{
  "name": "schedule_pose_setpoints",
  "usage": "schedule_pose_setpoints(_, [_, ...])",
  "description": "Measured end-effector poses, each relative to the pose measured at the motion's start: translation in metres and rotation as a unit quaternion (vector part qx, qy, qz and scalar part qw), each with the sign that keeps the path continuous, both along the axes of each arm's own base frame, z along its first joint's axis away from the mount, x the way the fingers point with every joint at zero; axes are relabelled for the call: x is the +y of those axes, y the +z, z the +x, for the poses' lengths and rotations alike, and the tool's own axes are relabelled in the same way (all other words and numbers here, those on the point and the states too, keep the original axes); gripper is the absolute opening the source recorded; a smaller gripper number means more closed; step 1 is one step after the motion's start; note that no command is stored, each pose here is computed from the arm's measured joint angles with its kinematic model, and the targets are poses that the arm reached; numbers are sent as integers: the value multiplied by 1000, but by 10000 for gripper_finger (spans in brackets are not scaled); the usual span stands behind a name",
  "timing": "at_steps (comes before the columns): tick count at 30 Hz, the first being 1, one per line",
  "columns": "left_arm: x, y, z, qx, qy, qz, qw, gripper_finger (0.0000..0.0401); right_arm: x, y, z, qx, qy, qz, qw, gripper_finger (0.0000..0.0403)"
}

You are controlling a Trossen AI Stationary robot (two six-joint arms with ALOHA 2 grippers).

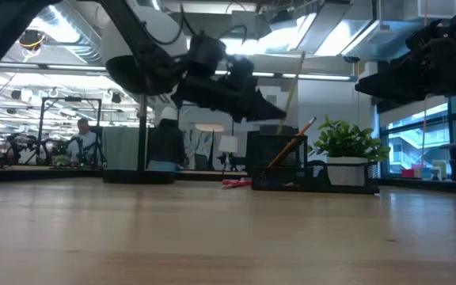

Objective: Pick and place office supplies into organizer
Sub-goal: Put the yellow pencil into the black desk organizer

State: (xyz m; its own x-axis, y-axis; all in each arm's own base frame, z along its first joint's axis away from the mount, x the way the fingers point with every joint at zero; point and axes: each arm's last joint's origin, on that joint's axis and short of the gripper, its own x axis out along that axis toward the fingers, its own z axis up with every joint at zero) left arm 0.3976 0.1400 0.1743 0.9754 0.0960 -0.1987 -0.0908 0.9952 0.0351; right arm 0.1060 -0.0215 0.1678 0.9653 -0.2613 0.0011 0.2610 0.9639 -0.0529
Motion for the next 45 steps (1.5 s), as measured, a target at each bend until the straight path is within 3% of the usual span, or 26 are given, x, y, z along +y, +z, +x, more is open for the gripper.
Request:
schedule_pose_setpoints(7, [6, -25, 16, 38, -3, -5, 999, 22, 0, 0, 0, -3, 0, 13, 1000, 145])
schedule_pose_setpoints(23, [7, -22, 19, 69, 5, -32, 997, 22, 0, 0, 0, -3, 1, 12, 1000, 145])
schedule_pose_setpoints(32, [7, -16, 13, 106, 43, -39, 993, 22, 0, 0, 0, -2, 0, 11, 1000, 145])
schedule_pose_setpoints(45, [6, -17, 13, 109, 44, -55, 992, 22, 0, 0, 0, -1, 0, 9, 1000, 145])
